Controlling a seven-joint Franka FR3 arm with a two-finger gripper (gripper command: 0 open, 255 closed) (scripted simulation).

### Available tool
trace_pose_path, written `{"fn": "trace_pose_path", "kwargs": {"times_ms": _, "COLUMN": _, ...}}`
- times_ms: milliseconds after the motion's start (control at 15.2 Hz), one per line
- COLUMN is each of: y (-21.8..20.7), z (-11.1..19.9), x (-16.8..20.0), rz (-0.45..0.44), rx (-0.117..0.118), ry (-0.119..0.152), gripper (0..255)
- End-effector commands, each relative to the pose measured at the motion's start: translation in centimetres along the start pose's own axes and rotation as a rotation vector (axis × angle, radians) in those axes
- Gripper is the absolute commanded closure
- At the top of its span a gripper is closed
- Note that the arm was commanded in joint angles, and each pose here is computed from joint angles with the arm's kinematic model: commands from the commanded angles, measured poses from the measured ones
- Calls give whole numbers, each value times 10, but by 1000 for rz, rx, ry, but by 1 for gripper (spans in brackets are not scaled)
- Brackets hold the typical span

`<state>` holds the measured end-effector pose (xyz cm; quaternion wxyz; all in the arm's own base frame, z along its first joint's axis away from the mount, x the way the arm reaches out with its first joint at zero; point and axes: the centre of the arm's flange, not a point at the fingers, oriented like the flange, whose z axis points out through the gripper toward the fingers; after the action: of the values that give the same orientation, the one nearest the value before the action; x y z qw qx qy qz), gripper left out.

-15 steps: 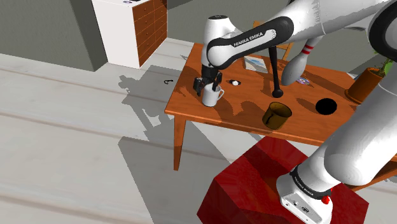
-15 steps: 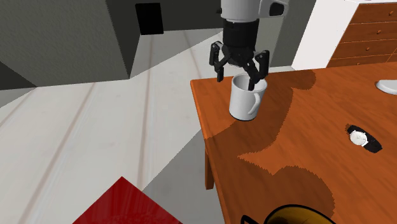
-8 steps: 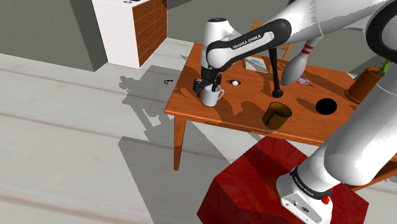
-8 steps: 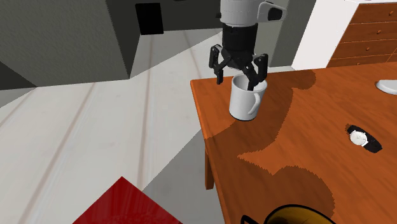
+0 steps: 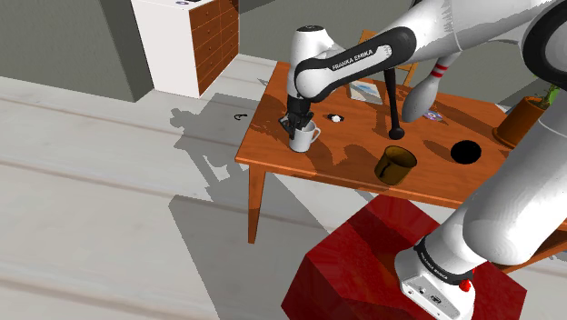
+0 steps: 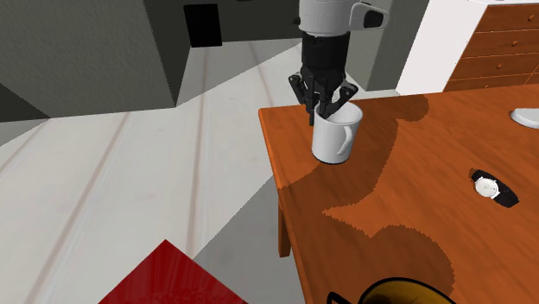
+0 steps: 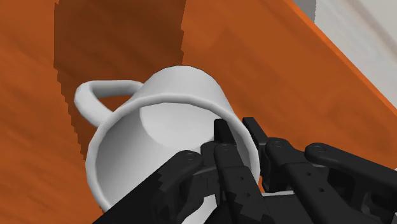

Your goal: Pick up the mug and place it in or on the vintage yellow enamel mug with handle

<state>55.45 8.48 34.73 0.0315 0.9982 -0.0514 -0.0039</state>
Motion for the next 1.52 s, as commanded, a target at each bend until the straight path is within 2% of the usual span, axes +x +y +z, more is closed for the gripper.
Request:
{"fn": "trace_pose_path", "kwargs": {"times_ms": 0, "y": 0, "z": 0, "x": 0, "rz": 0, "rx": 0, "ry": 0, "gripper": 255}}
{"fn": "trace_pose_path", "kwargs": {"times_ms": 198, "y": 0, "z": 0, "x": 0, "rz": 0, "rx": 0, "ry": 0, "gripper": 255}}
{"fn": "trace_pose_path", "kwargs": {"times_ms": 1452, "y": 6, "z": -100, "x": 0, "rz": 0, "rx": 0, "ry": 0, "gripper": 255}}
